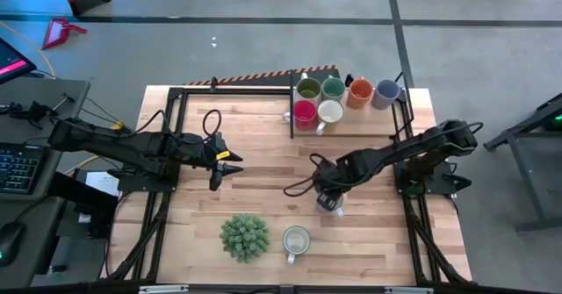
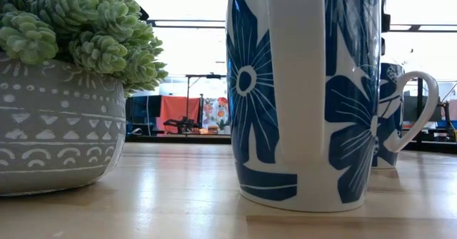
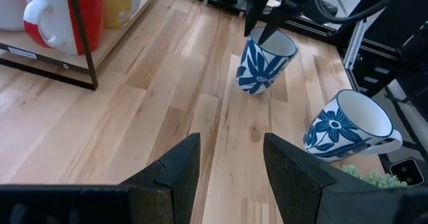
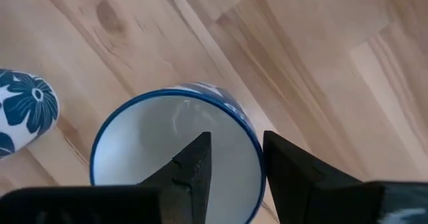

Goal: Place coffee mugs
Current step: Put the blue mug on the shelf

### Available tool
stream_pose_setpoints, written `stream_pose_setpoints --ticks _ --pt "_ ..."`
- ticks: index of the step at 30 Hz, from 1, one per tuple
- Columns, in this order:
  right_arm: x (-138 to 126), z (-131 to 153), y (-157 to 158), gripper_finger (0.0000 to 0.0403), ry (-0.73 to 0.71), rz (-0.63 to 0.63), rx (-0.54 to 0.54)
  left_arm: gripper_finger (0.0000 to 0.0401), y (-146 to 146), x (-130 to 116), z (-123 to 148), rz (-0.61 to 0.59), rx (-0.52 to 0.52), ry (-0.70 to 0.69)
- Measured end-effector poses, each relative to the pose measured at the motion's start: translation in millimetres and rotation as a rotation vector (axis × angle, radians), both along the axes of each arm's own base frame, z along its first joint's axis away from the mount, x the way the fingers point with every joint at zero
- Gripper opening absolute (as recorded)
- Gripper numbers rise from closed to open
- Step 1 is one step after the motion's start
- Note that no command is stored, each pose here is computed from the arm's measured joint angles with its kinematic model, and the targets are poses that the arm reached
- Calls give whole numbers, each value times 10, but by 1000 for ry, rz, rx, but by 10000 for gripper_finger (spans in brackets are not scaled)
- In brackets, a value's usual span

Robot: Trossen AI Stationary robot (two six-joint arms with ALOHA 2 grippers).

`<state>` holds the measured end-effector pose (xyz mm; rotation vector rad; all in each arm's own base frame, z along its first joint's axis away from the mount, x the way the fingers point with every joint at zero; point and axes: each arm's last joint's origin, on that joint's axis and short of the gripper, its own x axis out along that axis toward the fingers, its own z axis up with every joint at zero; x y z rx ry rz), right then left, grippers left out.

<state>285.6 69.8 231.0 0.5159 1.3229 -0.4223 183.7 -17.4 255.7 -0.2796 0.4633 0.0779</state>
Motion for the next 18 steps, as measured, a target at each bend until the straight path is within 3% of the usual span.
stream_pose_setpoints --ticks 10,18 --pt "-76 -234 -2 113 27 -57 10 152 0 0 0 0 0 0" --pt "-74 -393 -10 113 -30 -97 14 152 0 0 0 0 0 0"
